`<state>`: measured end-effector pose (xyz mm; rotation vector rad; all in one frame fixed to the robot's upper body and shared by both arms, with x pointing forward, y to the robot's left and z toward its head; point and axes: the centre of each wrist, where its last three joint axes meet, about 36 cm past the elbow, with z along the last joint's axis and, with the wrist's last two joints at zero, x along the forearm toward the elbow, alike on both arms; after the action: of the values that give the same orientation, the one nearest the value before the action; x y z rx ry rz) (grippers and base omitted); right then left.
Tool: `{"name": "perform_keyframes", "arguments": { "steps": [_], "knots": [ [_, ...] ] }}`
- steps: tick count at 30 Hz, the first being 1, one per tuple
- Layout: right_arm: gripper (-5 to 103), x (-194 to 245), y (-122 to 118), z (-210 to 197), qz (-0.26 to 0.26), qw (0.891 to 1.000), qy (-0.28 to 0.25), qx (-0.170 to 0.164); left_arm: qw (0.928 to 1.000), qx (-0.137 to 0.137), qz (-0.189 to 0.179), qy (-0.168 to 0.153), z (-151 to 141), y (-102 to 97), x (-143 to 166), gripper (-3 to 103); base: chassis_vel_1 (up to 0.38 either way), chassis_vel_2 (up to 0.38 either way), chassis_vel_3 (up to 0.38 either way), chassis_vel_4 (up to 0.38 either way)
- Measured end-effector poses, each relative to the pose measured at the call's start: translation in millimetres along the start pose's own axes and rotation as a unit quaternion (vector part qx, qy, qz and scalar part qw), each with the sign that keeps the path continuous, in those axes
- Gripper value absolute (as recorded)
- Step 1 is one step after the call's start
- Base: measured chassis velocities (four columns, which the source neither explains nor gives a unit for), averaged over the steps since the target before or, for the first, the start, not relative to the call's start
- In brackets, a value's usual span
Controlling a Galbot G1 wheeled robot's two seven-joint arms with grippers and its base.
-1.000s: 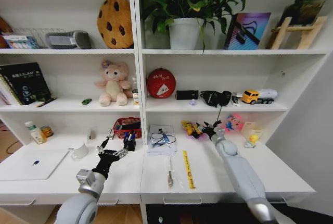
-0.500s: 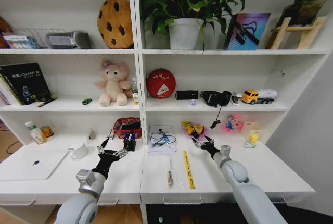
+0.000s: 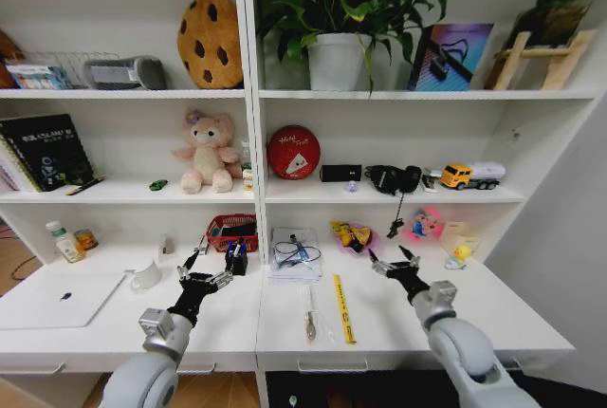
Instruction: Organize the objects on the table.
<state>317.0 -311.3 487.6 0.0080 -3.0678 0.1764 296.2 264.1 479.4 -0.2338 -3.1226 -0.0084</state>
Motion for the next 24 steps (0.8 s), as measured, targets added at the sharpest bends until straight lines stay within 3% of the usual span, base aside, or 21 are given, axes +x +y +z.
{"name": "perform_keyframes", "arguments": {
  "steps": [9, 24],
  "knots": [
    [100, 44.8, 27.9, -8.4, 0.052, 0.998, 0.031, -0.011, 1.0000, 0.000, 0.000, 0.000, 0.0, 0.0, 0.0, 100, 0.000, 0.000, 0.000, 0.000],
    [100, 47.7, 30.8, -11.4, 0.056, 0.998, 0.032, -0.004, 1.0000, 0.000, 0.000, 0.000, 0.0, 0.0, 0.0, 100, 0.000, 0.000, 0.000, 0.000]
  ]
}}
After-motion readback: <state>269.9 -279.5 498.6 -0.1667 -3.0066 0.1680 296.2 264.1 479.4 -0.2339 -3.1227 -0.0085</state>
